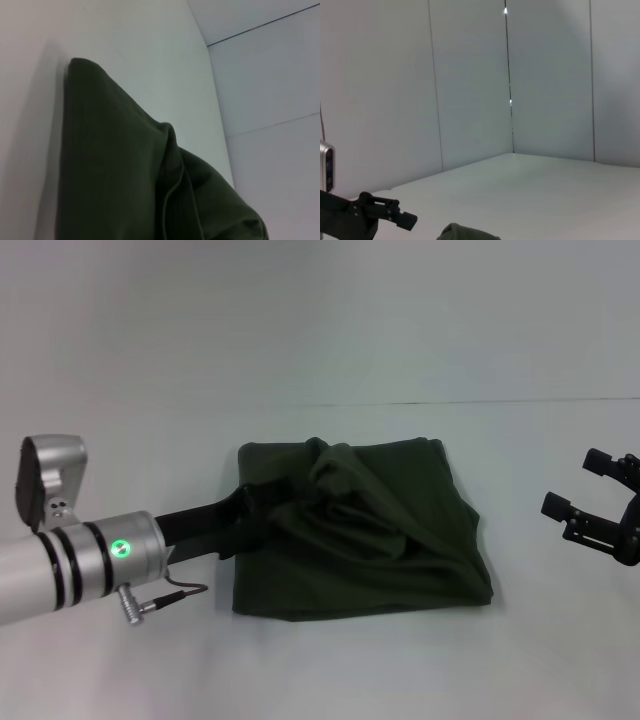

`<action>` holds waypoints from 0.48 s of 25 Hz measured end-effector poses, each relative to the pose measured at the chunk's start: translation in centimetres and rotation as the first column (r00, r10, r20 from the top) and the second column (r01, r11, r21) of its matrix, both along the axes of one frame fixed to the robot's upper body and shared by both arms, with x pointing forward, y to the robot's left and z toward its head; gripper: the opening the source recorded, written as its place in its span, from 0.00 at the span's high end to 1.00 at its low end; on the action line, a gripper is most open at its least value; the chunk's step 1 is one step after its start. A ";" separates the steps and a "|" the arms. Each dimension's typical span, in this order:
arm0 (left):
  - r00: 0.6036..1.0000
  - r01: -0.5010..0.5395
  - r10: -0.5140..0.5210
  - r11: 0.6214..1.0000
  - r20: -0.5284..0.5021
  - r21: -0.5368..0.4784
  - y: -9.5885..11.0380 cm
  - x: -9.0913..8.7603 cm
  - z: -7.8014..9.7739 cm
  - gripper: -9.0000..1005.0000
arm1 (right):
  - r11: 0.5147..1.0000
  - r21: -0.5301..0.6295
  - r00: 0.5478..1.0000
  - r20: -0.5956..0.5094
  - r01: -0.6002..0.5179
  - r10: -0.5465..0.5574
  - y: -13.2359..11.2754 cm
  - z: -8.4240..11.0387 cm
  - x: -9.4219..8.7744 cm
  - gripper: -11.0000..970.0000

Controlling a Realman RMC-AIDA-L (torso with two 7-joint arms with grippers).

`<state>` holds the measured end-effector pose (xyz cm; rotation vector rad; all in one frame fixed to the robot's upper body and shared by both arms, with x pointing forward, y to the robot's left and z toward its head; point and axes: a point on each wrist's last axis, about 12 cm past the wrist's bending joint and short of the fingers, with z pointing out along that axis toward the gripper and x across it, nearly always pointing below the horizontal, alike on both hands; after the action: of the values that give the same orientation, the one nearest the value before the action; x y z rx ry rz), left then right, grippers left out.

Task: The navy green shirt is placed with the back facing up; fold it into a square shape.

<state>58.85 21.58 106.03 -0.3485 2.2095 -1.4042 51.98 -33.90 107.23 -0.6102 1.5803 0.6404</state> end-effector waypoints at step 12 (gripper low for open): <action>1.000 -0.017 0.017 1.000 -0.020 0.011 -1.0 0.6 -0.2 0.12 | 1.000 0.001 1.000 0.006 0.012 -0.012 -0.4 -0.1 -0.4 0.03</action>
<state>59.49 20.54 105.87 -0.3785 2.2242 -1.3845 51.56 -34.26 107.12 -0.6009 1.5774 0.6292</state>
